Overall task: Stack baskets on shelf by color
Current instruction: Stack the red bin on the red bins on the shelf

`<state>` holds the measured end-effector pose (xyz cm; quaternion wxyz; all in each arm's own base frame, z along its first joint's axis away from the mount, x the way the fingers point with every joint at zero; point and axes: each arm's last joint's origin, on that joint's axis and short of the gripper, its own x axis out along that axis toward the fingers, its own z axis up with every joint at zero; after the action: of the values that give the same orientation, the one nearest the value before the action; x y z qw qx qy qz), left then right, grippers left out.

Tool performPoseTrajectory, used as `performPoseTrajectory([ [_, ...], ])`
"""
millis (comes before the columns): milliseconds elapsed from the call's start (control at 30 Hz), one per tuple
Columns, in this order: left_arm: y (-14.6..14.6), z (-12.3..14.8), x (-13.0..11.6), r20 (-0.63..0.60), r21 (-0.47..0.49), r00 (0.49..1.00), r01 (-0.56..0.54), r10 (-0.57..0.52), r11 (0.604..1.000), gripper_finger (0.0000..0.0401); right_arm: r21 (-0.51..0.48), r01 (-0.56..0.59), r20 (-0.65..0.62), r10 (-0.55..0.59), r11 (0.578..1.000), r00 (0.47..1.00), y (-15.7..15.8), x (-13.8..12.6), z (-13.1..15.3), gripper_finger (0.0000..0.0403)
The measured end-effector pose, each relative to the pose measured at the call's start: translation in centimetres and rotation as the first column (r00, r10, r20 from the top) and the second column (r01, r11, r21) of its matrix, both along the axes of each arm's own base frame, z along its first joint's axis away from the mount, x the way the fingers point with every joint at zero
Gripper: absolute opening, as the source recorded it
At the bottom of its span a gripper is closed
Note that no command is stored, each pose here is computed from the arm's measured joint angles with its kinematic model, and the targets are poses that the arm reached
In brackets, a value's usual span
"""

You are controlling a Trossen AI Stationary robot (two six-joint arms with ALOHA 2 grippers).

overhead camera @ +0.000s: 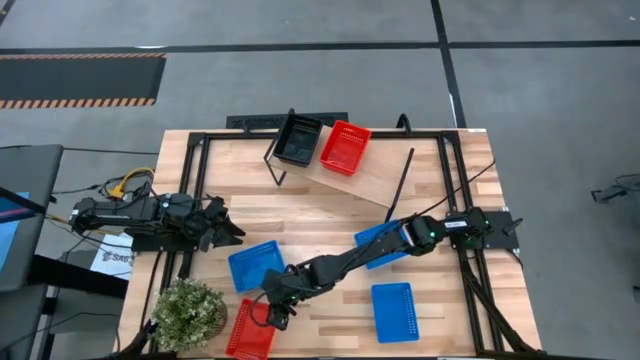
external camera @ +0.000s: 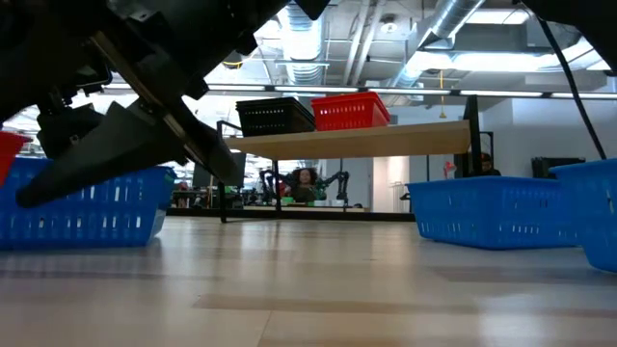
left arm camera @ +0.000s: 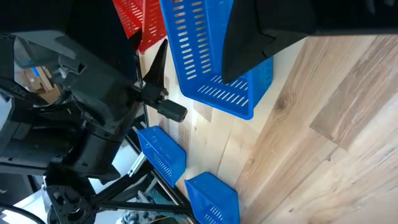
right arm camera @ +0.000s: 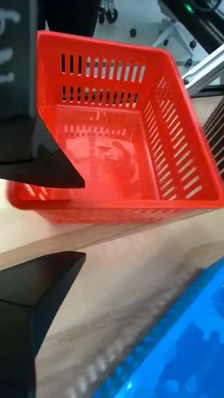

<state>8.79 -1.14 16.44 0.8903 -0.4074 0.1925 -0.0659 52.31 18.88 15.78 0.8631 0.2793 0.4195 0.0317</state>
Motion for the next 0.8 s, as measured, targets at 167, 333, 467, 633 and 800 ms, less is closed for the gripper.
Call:
performPoseTrajectory([
  [167, 0.0, 0.0, 0.0, 0.000, 0.001, 1.000, 0.000, 0.000, 1.000, 0.0225, -0.011, 0.006, -0.030, -0.006, 1.000, 1.000, -0.1, -0.2, -0.2, 0.0159],
  [333, 0.0, 0.0, 0.0, 0.003, 0.010, 1.000, 0.002, -0.002, 1.000, 0.0225, -0.022, 0.011, -0.060, -0.012, 1.000, 0.998, -0.4, -0.3, -0.4, 0.0081],
  [467, 0.0, 0.0, 0.0, 0.005, 0.019, 1.000, 0.004, -0.004, 1.000, 0.0225, 0.000, 0.036, -0.063, -0.036, 0.999, 0.997, -0.5, -0.3, -0.4, 0.0017],
  [633, 0.0, 0.0, 0.0, 0.005, 0.019, 1.000, 0.004, -0.004, 1.000, 0.0225, 0.037, 0.076, -0.070, -0.073, 0.996, 0.995, -0.4, -0.2, 0.4, 0.0014],
  [800, 0.0, 0.0, 0.0, 0.005, 0.019, 1.000, 0.004, -0.004, 1.000, 0.0225, 0.030, 0.038, -0.041, -0.037, 0.999, 0.998, 0.0, -0.6, 4.6, 0.0009],
])
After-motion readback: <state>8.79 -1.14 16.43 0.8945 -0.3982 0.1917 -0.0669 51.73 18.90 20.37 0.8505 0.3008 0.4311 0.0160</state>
